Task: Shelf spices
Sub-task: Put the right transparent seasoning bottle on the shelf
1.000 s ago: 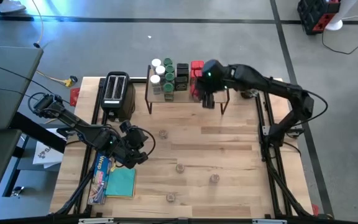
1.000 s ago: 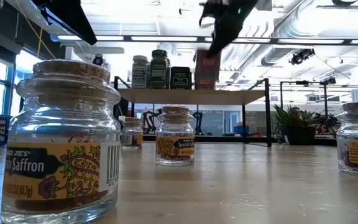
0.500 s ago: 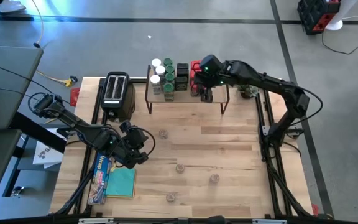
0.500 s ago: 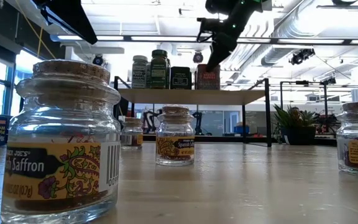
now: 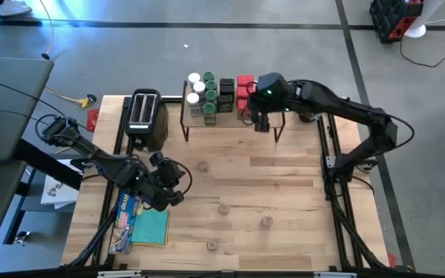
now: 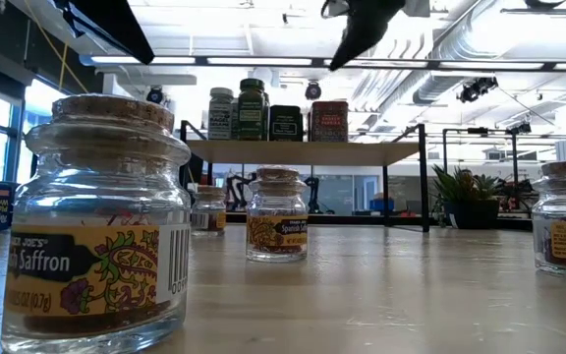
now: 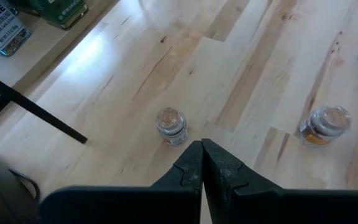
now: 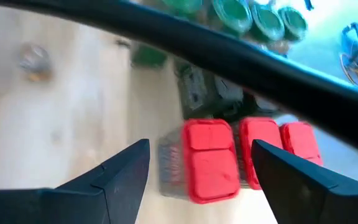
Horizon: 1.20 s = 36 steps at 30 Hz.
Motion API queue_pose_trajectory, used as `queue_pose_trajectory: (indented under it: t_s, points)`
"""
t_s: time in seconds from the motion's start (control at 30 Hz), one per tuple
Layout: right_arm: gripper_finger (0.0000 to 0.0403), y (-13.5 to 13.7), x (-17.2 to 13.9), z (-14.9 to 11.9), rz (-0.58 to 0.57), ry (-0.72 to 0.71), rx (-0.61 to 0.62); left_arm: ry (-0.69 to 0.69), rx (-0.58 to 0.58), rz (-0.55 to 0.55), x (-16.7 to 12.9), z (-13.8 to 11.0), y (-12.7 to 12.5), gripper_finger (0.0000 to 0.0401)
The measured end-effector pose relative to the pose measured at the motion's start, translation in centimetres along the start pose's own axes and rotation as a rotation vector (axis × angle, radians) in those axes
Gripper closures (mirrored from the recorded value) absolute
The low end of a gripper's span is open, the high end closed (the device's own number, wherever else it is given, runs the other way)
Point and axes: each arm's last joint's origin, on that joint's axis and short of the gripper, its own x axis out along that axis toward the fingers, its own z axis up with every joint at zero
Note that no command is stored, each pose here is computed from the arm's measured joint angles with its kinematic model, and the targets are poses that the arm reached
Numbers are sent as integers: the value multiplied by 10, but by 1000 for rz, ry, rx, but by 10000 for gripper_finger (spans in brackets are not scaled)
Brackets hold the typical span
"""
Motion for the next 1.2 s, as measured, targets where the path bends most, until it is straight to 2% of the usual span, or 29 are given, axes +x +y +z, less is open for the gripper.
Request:
queue_pose_trajectory:
  t_s: [0.1, 0.23, 0.43, 0.57, 0.7, 0.93, 1.2]
  points:
    - [133, 17, -7, -4, 43, -18, 5, -13, 10, -4, -3, -2, -2, 401]
    - [156, 38, 14, -23, 111, 52, 21, -54, 20, 5, -7, -3, -5, 401]
    - [238, 48, 52, -41, 73, 4, 73, -75, 20, 14, -8, -3, -6, 401]
    - [291, 44, 64, -48, 27, -12, 95, -81, 18, 17, -8, -3, -6, 401]
    - [326, 41, 75, -50, 4, -8, 73, -86, 15, 19, -8, -3, -6, 401]
    - [341, 39, 85, -48, -8, -27, 16, -88, 11, 16, -8, -2, -6, 401]
    - [341, 33, 71, -29, -35, -98, -18, -89, 11, 16, -8, -2, -6, 401]
